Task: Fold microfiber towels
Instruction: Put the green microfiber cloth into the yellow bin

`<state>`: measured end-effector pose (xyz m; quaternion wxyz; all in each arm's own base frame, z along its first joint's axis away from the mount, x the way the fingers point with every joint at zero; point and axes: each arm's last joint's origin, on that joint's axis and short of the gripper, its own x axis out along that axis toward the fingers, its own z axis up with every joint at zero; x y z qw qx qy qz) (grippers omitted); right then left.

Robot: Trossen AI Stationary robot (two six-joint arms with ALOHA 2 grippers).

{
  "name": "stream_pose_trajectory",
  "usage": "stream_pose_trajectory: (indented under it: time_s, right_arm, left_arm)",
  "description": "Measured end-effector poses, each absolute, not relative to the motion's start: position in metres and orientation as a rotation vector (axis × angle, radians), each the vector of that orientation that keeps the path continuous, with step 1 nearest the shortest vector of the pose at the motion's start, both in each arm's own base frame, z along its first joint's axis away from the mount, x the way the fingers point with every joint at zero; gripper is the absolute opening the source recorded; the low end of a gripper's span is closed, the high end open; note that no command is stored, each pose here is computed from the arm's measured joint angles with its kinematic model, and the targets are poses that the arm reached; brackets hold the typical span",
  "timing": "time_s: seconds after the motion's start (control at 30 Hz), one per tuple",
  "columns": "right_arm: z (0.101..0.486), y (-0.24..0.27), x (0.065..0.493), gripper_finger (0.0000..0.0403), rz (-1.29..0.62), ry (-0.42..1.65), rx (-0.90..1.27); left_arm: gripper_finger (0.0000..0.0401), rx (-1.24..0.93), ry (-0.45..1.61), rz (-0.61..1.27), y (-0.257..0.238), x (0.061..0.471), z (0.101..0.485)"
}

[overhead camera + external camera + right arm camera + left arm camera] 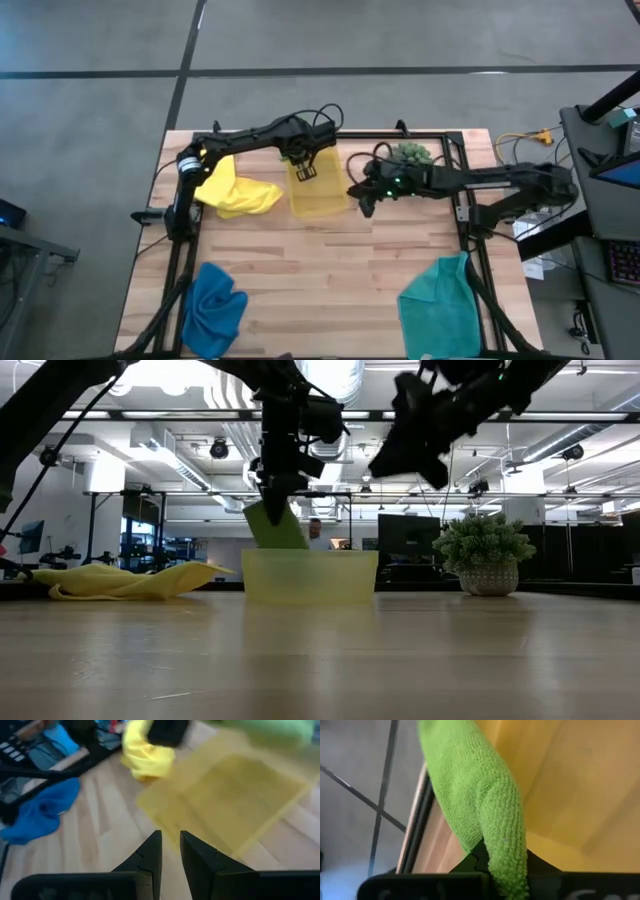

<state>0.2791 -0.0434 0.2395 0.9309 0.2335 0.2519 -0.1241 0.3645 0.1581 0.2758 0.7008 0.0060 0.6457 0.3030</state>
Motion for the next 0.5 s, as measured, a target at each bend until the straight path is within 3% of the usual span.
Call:
stream_pose_trajectory:
  time_s: [0.27,0.5]
  right_arm:
    - [0.190,-0.035,0.302,0.0063,0.019,0.722,0.478]
    - [0.158,-0.028,0.328,0.0063,0.027,0.680,0.437]
  left_arm:
    - [0.0002,-0.028,1.444,0.688,0.152,0.357,0.285]
    - [0.0002,-0.034,1.436,0.689,0.151,0.358,0.282]
